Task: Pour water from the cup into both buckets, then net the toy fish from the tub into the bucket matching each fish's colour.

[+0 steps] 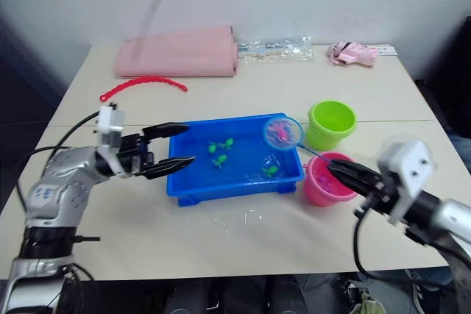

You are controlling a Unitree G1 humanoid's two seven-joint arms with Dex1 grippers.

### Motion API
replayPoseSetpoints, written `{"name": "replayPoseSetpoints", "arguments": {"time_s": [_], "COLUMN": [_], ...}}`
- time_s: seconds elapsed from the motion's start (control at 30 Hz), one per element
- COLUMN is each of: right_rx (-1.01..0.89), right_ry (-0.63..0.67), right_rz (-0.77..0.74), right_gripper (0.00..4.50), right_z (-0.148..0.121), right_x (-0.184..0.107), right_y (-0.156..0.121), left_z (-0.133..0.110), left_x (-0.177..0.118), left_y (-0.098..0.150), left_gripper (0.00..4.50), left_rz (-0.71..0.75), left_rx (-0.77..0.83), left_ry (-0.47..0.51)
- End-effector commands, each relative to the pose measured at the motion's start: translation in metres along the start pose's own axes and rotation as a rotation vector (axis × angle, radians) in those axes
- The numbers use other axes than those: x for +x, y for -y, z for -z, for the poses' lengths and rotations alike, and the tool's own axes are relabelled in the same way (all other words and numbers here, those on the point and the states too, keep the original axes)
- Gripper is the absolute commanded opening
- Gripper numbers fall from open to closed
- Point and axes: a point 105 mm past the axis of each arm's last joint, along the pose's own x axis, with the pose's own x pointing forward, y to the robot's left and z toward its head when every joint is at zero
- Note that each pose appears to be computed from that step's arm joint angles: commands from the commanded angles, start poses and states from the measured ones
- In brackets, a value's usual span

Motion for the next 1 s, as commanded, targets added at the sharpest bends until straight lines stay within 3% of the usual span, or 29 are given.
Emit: {"name": "replayPoseSetpoints", "arguments": {"time_s": [0.03, 0.23, 0.53, 0.63, 0.73, 1.0], "right_rx": [-0.112, -0.196, -0.741, -0.859, -1.112, -1.442], "right_ry": [-0.023, -0.124, -0.182, -0.191, -0.217, -0.236], "right_rz": [0.082, 0.166, 0.203, 0.161, 0.086, 0.134], "right_gripper": [0.00, 0.00, 0.00, 0.00, 0.00, 0.00], "right_z": [0.001, 0.032, 0.051, 0.055, 0.058, 0.053], "right_x": [-0.020, -0.040, -0.040, -0.043, -0.049, -0.061], "right_y": [0.005, 0.006, 0.021, 0.022, 0.021, 0.033], "left_z": [-0.006, -0.002, -0.001, -0.001, -0.002, -0.007], "left_x": [0.009, 0.020, 0.025, 0.025, 0.024, 0.025], "left_y": [0.002, 0.003, 0.007, 0.007, 0.008, 0.005], "left_gripper": [4.47, 4.47, 4.47, 4.47, 4.47, 4.47], "left_rz": [0.063, 0.110, 0.125, 0.122, 0.116, 0.076], "left_rx": [0.031, 0.016, 0.011, 0.011, 0.011, -0.005], "left_ry": [0.012, 0.027, 0.039, 0.041, 0.043, 0.084]}}
